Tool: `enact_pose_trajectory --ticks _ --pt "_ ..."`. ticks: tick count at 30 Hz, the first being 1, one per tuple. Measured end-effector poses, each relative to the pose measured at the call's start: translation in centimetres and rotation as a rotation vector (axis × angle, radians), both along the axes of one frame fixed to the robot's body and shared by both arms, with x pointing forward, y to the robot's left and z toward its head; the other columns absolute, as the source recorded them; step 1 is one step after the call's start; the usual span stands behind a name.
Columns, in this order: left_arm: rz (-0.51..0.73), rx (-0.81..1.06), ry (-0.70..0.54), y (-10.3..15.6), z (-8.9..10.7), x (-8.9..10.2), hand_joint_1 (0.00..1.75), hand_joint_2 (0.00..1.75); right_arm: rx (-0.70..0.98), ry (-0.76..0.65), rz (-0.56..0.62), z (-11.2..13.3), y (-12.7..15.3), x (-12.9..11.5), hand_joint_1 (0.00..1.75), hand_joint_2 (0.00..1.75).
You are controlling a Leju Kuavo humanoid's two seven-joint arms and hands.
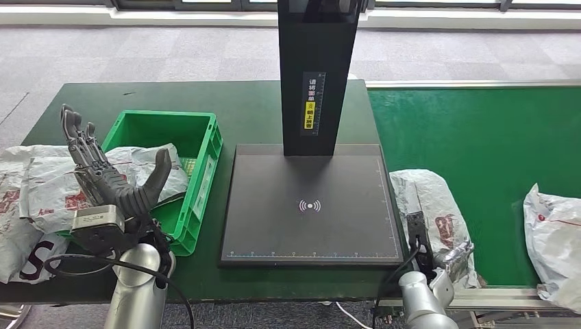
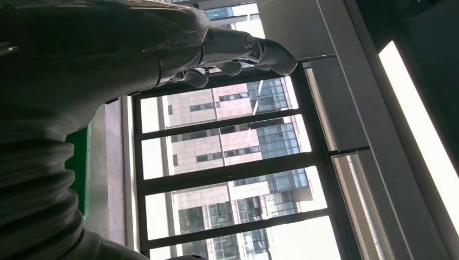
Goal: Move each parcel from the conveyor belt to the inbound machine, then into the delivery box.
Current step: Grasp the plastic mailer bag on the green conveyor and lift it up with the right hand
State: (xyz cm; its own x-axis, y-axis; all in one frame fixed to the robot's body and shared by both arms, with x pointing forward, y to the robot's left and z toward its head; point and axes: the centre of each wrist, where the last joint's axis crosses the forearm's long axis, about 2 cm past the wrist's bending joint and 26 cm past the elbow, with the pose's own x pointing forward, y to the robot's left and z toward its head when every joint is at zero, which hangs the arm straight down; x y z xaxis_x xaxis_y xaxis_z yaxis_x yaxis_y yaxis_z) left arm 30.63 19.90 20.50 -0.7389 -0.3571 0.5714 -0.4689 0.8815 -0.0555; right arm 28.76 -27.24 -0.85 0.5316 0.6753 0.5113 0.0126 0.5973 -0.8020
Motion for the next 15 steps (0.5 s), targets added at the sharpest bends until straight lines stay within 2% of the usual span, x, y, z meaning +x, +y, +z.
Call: enact_pose_trajectory --ticks 1,4,5,15 --pt "0.000 0.000 0.000 0.01 0.00 0.00 0.00 1.75 0.001 0.009 0.008 -0.02 0.07 0.00 0.17 1.75" --pt "0.000 0.001 0.000 0.04 -0.02 0.00 0.00 1.75 0.002 0.029 0.029 -0.08 0.26 0.01 1.48 1.75" --pt "0.000 0.002 0.000 0.06 -0.02 0.00 0.00 1.75 0.003 0.036 0.036 -0.09 0.32 0.02 1.75 1.75" --pt "0.014 0.003 -0.001 0.21 -0.06 0.00 0.00 1.75 -0.017 0.058 0.064 0.10 -0.05 0.41 1.75 1.75"
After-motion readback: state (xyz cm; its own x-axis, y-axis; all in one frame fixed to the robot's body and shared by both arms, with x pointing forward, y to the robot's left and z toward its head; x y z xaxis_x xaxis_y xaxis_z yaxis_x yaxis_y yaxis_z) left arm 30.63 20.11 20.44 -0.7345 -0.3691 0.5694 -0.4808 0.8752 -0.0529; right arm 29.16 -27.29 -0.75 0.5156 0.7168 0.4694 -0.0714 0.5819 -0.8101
